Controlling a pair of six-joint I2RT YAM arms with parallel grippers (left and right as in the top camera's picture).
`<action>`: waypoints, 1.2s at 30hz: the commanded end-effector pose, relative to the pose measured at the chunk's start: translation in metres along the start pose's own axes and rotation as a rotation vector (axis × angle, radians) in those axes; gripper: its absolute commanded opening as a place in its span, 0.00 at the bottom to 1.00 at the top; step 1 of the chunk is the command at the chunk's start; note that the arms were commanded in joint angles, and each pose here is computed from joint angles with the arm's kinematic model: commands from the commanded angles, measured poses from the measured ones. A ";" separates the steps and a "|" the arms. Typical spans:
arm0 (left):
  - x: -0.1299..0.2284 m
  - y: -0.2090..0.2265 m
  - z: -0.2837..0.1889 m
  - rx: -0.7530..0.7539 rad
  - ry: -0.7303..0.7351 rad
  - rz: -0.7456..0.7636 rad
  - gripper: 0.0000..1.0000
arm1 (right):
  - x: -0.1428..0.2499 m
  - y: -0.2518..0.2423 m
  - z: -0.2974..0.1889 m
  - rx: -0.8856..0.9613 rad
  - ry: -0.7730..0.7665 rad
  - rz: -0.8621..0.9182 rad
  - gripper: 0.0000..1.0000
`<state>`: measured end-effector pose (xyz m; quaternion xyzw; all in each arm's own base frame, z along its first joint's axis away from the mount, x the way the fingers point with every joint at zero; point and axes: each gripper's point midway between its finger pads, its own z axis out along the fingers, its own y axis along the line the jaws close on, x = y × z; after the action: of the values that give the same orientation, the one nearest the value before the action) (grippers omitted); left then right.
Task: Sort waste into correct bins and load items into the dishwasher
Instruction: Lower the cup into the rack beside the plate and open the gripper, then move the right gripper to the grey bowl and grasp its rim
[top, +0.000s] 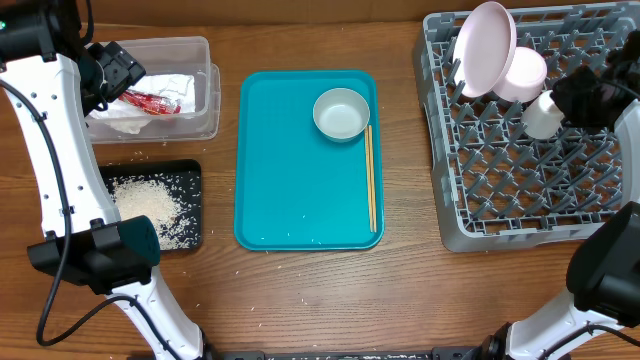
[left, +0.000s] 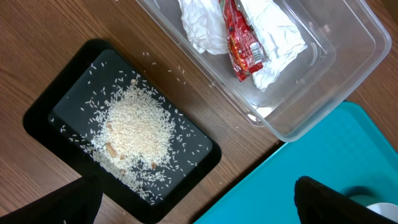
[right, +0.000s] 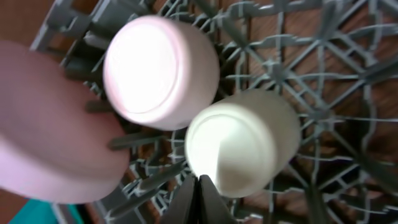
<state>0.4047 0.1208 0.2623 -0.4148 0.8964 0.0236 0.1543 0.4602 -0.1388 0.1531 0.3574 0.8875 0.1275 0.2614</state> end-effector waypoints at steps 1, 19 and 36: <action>0.001 0.000 -0.004 -0.002 -0.010 0.010 1.00 | -0.001 0.017 -0.007 -0.081 0.007 -0.028 0.04; 0.001 0.000 -0.004 -0.002 -0.010 0.010 1.00 | -0.005 -0.030 0.018 0.147 -0.022 -0.013 0.04; 0.001 0.000 -0.004 -0.002 -0.010 0.010 1.00 | -0.019 0.053 -0.078 -0.171 -0.111 -0.076 0.14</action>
<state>0.4046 0.1207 0.2623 -0.4148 0.8965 0.0237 0.1541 0.4487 -0.1452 0.1502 0.3642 0.8937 0.0967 0.2436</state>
